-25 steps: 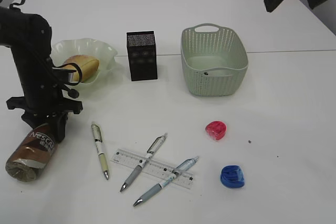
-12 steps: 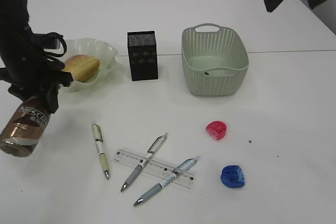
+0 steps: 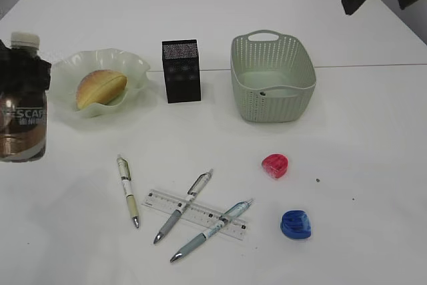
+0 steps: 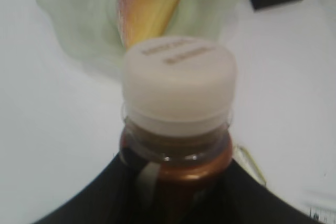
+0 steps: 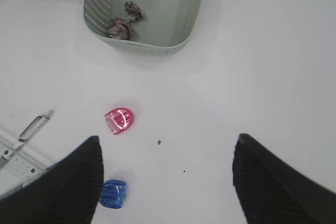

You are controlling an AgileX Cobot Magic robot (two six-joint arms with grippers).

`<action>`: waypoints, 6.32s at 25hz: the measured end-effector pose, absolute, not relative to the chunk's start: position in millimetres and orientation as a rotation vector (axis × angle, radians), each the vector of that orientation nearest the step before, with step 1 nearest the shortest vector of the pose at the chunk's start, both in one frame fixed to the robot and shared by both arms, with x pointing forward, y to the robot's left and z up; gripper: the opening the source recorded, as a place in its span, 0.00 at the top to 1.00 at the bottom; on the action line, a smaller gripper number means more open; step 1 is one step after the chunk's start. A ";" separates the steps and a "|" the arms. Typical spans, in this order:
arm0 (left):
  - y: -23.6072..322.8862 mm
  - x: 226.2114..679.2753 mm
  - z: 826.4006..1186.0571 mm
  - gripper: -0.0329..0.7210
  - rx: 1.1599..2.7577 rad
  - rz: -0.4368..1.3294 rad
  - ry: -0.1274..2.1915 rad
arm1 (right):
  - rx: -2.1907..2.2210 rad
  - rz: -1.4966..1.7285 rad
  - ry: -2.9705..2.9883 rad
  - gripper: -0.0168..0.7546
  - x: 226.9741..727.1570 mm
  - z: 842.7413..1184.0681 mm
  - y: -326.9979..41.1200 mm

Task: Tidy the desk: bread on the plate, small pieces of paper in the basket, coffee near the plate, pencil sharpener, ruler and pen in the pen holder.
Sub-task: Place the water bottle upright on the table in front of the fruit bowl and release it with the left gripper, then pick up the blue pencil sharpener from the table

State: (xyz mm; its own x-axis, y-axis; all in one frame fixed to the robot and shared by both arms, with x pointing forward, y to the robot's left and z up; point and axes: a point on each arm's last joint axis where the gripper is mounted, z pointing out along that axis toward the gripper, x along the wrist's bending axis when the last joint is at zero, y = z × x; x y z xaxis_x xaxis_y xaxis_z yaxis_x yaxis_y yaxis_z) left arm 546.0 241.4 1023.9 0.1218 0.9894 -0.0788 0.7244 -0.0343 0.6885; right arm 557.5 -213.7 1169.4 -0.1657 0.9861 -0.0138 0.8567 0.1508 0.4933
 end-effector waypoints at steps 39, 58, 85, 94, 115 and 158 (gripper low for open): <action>246.9 544.8 884.2 0.52 1.371 0.949 1.296 | 1.716 0.439 2.054 0.25 559.5 1170.2 -222.7; 245.5 534.9 950.8 0.27 1.357 0.949 1.230 | 1.714 0.437 2.053 0.25 559.6 1170.3 -223.0; 260.0 429.6 1111.8 0.33 1.908 0.439 1.732 | 2.146 0.225 2.326 0.25 525.9 1054.8 -206.9; 261.1 425.2 1117.8 0.33 1.946 0.412 1.757 | 2.284 0.188 2.353 0.25 523.7 1003.8 -174.2; 265.5 416.9 1112.6 0.33 2.043 0.368 1.826 | 2.293 -0.017 2.322 0.25 540.8 927.7 -146.2; 266.1 416.1 1113.6 0.34 2.044 0.377 1.825 | 2.306 -0.071 2.321 0.25 547.3 893.7 -143.4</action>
